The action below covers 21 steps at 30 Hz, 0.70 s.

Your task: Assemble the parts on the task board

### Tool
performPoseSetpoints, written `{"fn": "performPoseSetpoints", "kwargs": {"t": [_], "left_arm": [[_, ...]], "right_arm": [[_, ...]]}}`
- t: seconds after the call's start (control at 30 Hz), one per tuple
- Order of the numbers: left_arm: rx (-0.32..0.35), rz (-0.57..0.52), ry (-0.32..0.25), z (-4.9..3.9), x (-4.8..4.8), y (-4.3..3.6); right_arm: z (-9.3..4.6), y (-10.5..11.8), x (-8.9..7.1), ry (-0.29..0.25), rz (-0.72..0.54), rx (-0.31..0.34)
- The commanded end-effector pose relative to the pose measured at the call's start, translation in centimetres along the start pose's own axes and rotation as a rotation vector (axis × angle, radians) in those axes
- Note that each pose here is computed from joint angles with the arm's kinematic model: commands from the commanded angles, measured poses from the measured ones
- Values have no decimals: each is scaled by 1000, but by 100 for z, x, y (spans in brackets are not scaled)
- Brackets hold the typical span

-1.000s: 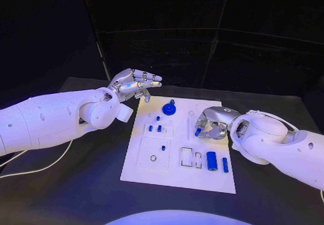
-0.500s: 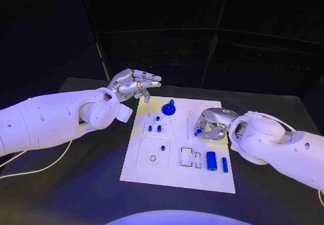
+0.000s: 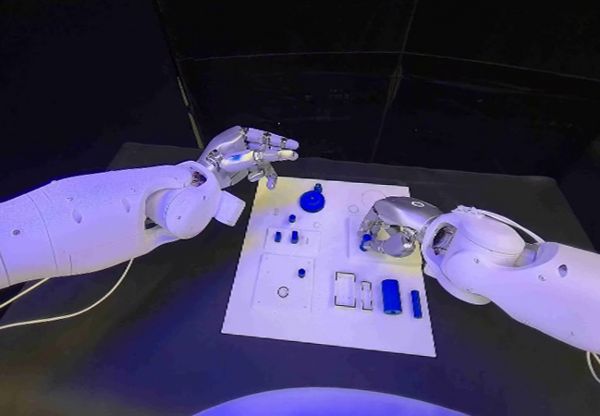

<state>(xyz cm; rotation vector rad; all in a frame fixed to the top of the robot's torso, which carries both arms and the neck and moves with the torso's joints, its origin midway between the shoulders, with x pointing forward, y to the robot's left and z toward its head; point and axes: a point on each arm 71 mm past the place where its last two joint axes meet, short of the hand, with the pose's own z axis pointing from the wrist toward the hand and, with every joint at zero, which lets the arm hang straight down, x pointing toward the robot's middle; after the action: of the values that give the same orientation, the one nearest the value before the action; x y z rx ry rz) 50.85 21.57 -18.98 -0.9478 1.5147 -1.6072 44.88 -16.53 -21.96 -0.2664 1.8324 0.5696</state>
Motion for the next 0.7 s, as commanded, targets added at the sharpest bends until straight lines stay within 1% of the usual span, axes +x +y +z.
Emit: {"fn": "performPoseSetpoints", "kwargs": {"t": [0.03, 0.3, 0.5, 0.6, 0.7], "left_arm": [[10, -8, 9, 3, 8, -16], [9, -7, 8, 1, -4, -15], [9, -7, 8, 3, -8, -13], [9, -7, 9, 7, -4, -12], [9, -8, 10, 11, 0, -11]], "right_arm": [[-24, 35, -78, -86, -1, -27], [-162, 109, -136, -134, 15, -61], [-276, 210, -188, -174, 39, -102], [-306, 295, -196, -175, 61, -129], [-286, 425, -183, -161, 87, -166]]}}
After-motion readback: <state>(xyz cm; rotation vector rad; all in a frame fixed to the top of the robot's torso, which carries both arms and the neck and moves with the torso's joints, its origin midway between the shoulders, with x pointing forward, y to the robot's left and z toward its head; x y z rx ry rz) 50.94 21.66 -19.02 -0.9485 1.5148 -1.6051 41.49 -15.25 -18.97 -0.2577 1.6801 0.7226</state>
